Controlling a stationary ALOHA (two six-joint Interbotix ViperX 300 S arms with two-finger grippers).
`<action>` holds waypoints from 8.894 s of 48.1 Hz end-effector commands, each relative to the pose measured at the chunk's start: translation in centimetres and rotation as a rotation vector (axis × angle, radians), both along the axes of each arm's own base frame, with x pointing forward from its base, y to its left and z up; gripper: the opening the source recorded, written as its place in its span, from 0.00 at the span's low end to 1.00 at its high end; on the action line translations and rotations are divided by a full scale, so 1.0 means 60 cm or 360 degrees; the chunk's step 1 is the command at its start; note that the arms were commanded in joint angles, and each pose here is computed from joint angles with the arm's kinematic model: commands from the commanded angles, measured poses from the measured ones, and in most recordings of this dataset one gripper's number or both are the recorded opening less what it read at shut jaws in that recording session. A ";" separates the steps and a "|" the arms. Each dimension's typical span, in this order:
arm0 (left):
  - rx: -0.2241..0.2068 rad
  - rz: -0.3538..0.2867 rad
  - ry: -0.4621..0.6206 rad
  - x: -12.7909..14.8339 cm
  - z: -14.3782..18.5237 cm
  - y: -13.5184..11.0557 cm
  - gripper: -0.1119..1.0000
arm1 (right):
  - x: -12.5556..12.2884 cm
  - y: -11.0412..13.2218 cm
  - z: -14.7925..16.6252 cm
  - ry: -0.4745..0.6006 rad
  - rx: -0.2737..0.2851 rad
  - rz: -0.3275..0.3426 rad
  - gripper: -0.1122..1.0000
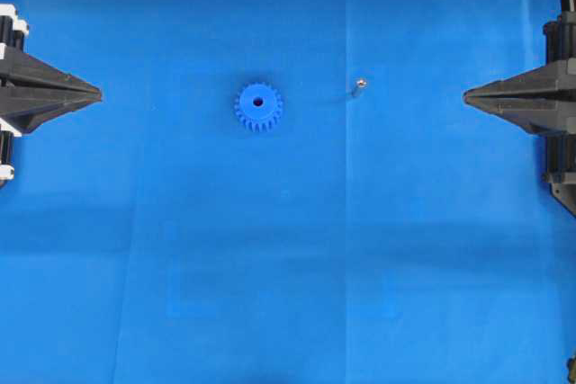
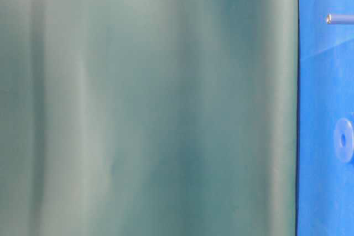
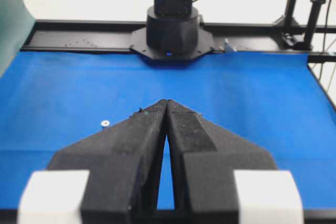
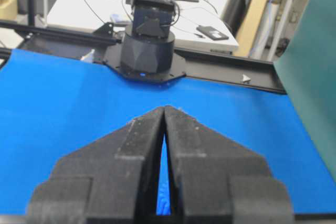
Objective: Insert the shaft placed at a random location into the center hole of the small gear at another random location.
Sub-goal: 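Move the right gripper left and close it on the silver shaft, then lift the shaft with the right gripper and carry it over the blue gear, then align the shaft over the gear's center hole and lower it in, then open the right gripper to release the shaft in the gear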
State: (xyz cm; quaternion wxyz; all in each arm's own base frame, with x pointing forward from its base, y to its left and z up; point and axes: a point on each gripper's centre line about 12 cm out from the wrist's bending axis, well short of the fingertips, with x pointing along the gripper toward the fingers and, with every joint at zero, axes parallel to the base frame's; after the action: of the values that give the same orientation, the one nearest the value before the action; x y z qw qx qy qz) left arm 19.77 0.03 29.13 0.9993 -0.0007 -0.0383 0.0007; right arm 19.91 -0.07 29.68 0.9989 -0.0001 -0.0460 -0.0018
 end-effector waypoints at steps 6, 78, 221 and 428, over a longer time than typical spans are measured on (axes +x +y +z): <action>-0.0017 -0.0022 0.0017 0.004 0.007 -0.004 0.10 | 0.014 -0.006 -0.001 0.0064 -0.0019 -0.0028 0.05; -0.0022 -0.0024 0.0073 0.001 -0.018 -0.005 0.10 | 0.160 -0.120 -0.327 0.0738 0.0259 -0.0533 0.69; -0.0063 -0.0016 0.0100 -0.001 -0.026 -0.003 0.10 | 0.385 -0.090 -0.247 0.0796 0.0305 -0.0332 0.13; -0.0063 -0.0015 0.0115 -0.002 -0.029 -0.003 0.10 | 0.321 -0.088 -0.116 0.0597 0.0345 -0.0325 0.79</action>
State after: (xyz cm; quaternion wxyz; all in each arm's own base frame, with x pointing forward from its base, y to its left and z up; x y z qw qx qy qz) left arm 19.53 -0.15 27.04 0.9998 -0.0207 0.0031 -0.0038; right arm 39.68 -5.45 21.25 0.9754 0.1029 0.1613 -0.1093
